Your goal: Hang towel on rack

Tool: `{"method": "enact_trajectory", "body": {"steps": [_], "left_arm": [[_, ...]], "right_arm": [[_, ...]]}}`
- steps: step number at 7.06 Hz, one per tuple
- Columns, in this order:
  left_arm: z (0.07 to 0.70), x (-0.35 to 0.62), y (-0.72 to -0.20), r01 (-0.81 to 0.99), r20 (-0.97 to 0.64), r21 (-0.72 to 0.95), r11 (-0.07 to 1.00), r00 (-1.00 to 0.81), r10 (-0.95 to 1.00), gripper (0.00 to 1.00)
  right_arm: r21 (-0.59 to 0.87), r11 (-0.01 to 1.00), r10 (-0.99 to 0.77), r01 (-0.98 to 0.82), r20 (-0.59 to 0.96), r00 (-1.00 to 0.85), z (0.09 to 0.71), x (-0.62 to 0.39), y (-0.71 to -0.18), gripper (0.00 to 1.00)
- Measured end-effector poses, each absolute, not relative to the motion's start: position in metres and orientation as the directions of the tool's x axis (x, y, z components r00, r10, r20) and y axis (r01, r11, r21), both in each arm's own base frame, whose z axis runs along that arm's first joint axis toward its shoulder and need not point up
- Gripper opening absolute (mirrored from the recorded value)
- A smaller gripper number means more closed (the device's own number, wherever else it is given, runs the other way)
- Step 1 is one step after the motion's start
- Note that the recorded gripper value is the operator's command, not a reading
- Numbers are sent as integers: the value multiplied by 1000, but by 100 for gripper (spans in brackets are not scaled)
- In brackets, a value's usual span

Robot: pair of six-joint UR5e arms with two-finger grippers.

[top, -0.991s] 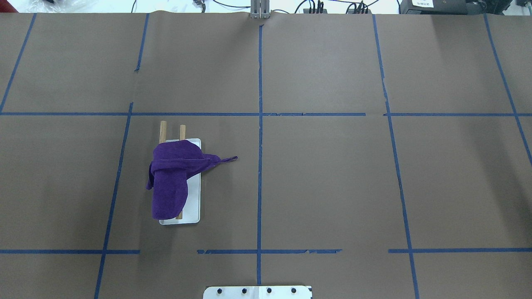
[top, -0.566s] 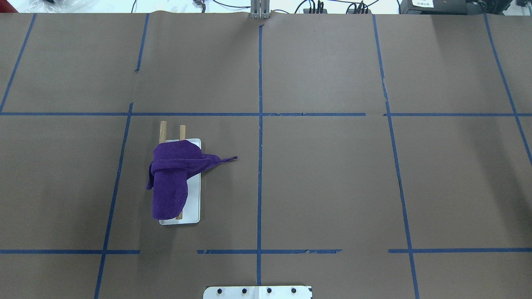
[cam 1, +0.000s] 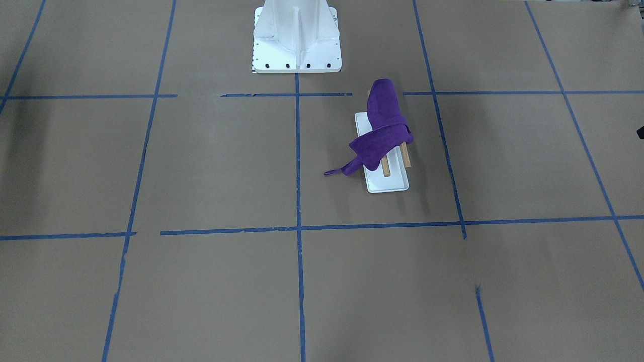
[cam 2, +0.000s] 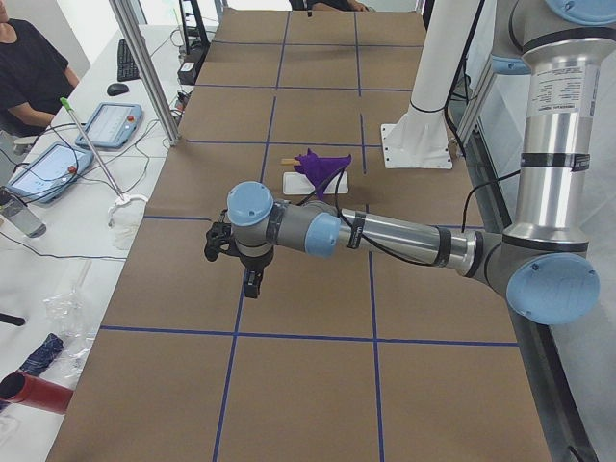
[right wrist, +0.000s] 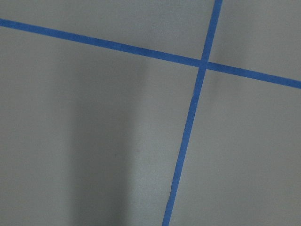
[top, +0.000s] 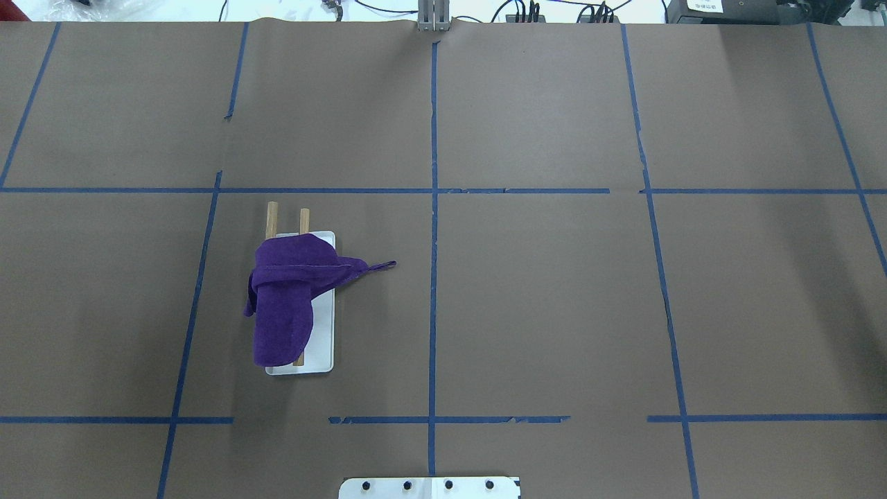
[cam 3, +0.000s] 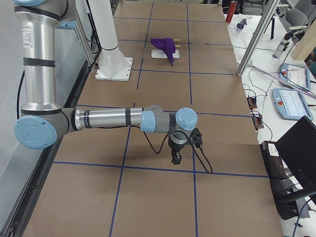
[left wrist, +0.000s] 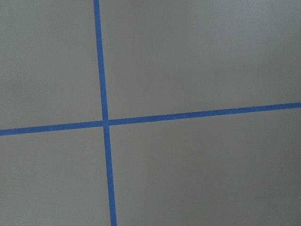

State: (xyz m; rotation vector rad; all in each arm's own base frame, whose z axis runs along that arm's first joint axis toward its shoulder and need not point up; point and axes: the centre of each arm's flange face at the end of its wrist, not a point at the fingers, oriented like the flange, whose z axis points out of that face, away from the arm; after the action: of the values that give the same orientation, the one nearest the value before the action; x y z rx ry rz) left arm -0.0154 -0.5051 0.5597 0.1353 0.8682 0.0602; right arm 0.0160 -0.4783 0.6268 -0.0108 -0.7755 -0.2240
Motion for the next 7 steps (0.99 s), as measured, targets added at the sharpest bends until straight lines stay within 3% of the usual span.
{"method": "enact_trajectory", "body": {"steps": [7], "left_arm": [[559,-4,-504,-19,-759,145,989,640,123,100]], "right_arm": [[73,978,-189,197,714,674,623,13,-479,100]]}}
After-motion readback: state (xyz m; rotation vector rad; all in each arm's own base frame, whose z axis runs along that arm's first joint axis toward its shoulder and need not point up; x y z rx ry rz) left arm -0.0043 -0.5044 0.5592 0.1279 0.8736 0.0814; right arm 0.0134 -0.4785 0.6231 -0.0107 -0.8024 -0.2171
